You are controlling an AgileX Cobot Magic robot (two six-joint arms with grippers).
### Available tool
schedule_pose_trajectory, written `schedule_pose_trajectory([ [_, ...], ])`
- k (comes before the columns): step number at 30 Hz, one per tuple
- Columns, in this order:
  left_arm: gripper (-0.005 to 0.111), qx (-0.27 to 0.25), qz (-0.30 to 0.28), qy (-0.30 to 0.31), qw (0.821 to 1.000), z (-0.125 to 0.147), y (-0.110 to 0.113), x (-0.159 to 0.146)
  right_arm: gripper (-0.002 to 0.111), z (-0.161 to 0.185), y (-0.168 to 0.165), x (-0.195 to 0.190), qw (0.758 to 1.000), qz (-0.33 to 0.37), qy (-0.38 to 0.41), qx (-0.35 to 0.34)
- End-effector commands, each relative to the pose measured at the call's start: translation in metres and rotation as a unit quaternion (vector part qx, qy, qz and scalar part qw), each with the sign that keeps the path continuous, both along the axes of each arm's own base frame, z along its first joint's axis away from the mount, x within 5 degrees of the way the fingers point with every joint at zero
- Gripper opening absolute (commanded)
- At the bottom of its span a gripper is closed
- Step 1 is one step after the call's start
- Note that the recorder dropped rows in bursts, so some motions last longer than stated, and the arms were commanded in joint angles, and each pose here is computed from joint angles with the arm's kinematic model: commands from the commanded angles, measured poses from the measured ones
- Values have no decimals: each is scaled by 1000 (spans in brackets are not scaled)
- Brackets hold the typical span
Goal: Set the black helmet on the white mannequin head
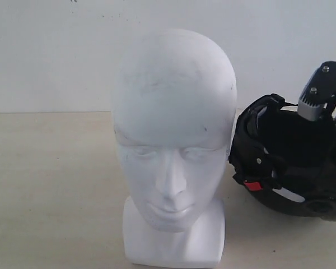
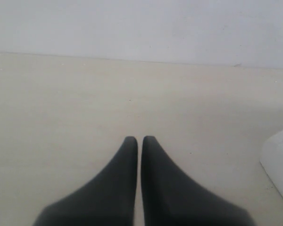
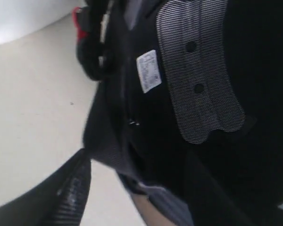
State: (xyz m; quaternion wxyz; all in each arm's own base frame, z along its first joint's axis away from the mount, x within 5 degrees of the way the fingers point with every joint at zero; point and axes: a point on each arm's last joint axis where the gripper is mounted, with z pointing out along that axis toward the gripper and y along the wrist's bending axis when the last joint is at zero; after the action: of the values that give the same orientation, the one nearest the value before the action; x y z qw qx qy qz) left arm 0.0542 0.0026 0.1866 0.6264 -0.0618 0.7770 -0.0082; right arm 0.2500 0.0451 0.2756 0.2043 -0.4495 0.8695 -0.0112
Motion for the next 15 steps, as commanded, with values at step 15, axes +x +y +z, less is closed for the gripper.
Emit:
schedule_pose_trajectory([
  [15,4,-3,-1,0,1000,-1,0,0,56,-26,-5,1,998,21,-46,-38],
])
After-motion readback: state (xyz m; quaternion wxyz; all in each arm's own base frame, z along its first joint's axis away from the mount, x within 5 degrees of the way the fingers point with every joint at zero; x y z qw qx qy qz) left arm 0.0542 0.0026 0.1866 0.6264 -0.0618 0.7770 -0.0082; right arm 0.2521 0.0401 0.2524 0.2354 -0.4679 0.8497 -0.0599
